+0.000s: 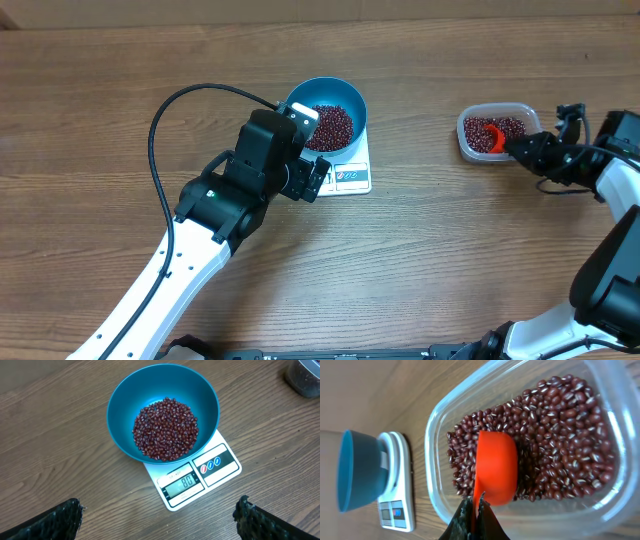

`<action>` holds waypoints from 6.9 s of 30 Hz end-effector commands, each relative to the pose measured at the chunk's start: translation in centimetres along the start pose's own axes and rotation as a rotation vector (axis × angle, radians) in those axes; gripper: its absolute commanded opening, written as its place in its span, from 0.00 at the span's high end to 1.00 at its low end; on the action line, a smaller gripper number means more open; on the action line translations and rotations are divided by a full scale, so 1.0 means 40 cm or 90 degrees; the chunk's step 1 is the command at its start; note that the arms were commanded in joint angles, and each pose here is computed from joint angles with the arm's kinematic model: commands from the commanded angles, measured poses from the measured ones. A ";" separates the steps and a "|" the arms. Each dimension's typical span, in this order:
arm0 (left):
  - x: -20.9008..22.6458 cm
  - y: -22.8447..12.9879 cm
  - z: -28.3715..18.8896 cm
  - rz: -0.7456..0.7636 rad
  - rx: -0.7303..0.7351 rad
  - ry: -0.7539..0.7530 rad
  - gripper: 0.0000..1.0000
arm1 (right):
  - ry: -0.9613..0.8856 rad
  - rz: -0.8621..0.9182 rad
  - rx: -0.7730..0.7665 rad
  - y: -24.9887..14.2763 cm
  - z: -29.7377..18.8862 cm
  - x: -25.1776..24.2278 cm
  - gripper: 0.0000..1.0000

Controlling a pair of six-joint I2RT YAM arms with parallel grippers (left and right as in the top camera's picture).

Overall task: Scoop item into bowl and weigh 150g on scale
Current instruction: 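Drag the red scoop through the beans to fill it, then carry the filled scoop left and tip beans into the teal bowl, then tilt the red scoop further to empty beans into the teal bowl, then carry the empty scoop right back to the bean tub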

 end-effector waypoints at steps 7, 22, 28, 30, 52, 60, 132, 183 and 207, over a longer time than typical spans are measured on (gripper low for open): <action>0.002 0.007 -0.016 0.003 -0.014 -0.003 0.01 | 0.102 0.064 -0.025 0.011 -0.055 -0.016 0.96; 0.002 0.007 -0.016 0.003 -0.014 -0.003 0.00 | 0.276 0.075 -0.040 0.018 -0.110 0.020 0.96; 0.002 0.007 -0.016 0.003 -0.014 -0.003 0.00 | 0.334 0.072 -0.037 0.017 -0.121 0.040 0.96; 0.002 0.007 -0.016 0.003 -0.014 -0.003 0.00 | 0.356 0.074 -0.033 0.016 -0.125 0.049 0.96; 0.002 0.007 -0.016 0.003 -0.014 -0.003 0.00 | 0.395 0.074 0.117 -0.057 -0.002 0.187 0.96; 0.002 0.007 -0.016 0.003 -0.014 -0.003 0.01 | 0.393 0.078 0.171 -0.053 0.070 0.270 0.96; 0.002 0.007 -0.016 0.003 -0.014 -0.003 0.00 | 0.331 -0.895 -0.116 -0.152 0.314 0.582 0.96; 0.002 0.007 -0.016 0.003 -0.014 -0.003 0.00 | -0.014 -0.696 -0.241 0.001 -0.016 0.543 0.96; 0.002 0.007 -0.016 0.003 -0.014 -0.003 0.00 | -0.280 -0.458 -0.049 -0.010 -0.055 0.230 0.96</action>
Point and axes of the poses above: each gripper's point midway between its finger pads, its own z axis out along the fingers, its own x axis along the line the jaws close on, y = z × x, the point moved 7 cm from there along -z, back along the fingers, and after that the axes turned 6 degrees about z, right-handed, at the moved point
